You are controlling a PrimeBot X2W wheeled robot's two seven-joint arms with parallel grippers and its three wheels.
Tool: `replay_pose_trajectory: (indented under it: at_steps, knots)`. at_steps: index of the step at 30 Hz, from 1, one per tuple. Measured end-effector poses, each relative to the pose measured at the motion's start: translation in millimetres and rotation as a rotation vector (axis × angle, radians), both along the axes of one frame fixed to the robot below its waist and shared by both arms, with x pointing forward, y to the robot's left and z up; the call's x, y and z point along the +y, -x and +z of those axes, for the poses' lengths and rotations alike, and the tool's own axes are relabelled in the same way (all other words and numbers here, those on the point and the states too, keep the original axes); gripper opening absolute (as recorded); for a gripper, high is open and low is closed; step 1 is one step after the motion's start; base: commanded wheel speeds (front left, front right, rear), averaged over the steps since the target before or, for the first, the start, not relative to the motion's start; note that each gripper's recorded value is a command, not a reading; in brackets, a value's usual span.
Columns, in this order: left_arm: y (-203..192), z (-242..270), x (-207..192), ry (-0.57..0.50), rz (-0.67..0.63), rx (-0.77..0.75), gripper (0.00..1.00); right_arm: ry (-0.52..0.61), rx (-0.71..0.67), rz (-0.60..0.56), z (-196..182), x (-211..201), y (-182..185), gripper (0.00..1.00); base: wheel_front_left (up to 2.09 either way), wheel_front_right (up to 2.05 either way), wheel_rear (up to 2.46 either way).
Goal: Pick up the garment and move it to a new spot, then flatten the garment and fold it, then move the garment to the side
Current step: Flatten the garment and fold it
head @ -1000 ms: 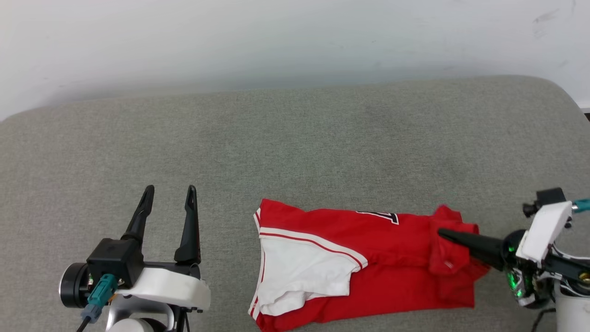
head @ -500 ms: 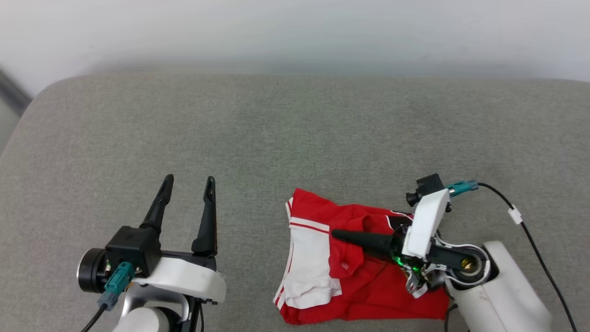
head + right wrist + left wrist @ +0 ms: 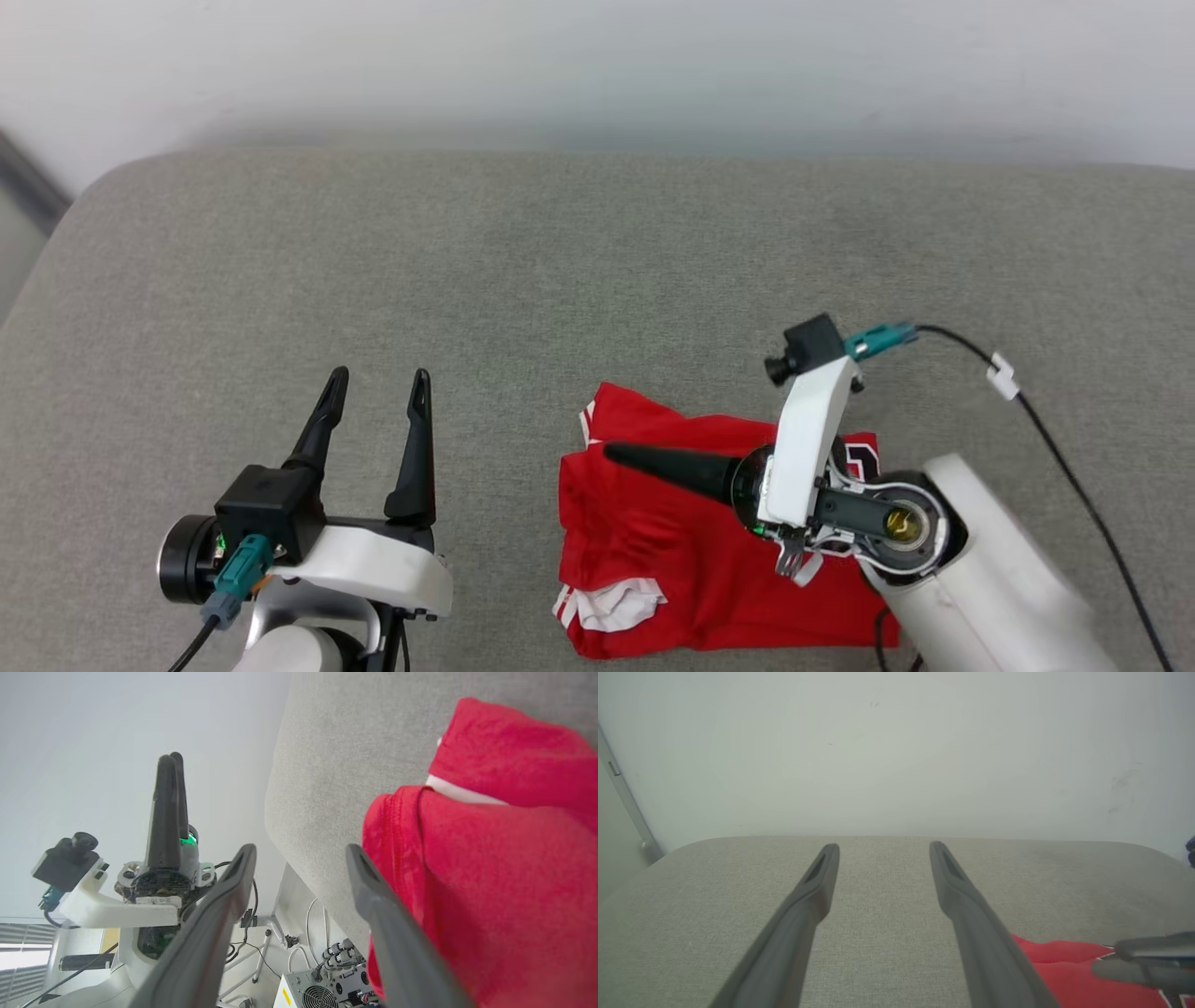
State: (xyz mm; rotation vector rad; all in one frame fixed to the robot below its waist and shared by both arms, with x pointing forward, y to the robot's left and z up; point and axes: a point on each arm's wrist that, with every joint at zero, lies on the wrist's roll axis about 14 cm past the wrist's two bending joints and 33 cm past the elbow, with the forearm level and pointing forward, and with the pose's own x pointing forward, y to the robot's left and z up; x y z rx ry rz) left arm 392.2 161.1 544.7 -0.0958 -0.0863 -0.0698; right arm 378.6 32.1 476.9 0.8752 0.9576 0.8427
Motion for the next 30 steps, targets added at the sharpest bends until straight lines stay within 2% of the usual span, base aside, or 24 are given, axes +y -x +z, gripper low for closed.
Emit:
replay_pose_trajectory:
  at_steps: [2,4,9,11,15,19,23,27,30]
  knots:
    - [0,1,-3,0.000,-0.010,-0.002,1.00,0.006,-0.098,-0.020,18,-6,-6,1.00,0.00,0.00,0.00]
    - [0,3,-6,-0.002,-0.019,-0.010,1.00,0.074,-0.253,-0.075,33,-22,-17,1.00,0.00,0.00,0.00]
    - [-1,2,-11,-0.002,-0.026,-0.006,1.00,0.431,-0.627,-0.231,34,-96,-45,1.00,0.00,0.00,0.00]
    - [-2,2,-13,0.003,-0.031,-0.005,1.00,0.546,-0.695,-0.299,30,-130,-50,1.00,0.00,0.00,0.00]
    - [-3,0,-18,0.003,-0.042,0.001,1.00,0.695,-0.760,-0.449,27,-191,-50,1.00,0.00,0.00,0.00]
    - [-5,1,-20,0.004,-0.047,-0.004,1.00,0.764,-0.844,-0.651,46,-246,-44,1.00,0.00,0.00,0.00]
    - [-3,-2,-18,-0.003,-0.039,-0.001,1.00,0.761,-0.938,-0.801,70,-267,-29,1.00,0.00,0.00,0.00]
    - [4,-5,-14,-0.012,-0.024,0.007,1.00,0.732,-1.014,-0.851,86,-257,-7,1.00,0.00,0.00,0.00]
    - [11,-6,-11,-0.018,-0.016,0.008,1.00,0.739,-1.020,-0.838,85,-249,6,1.00,0.00,0.00,0.00]
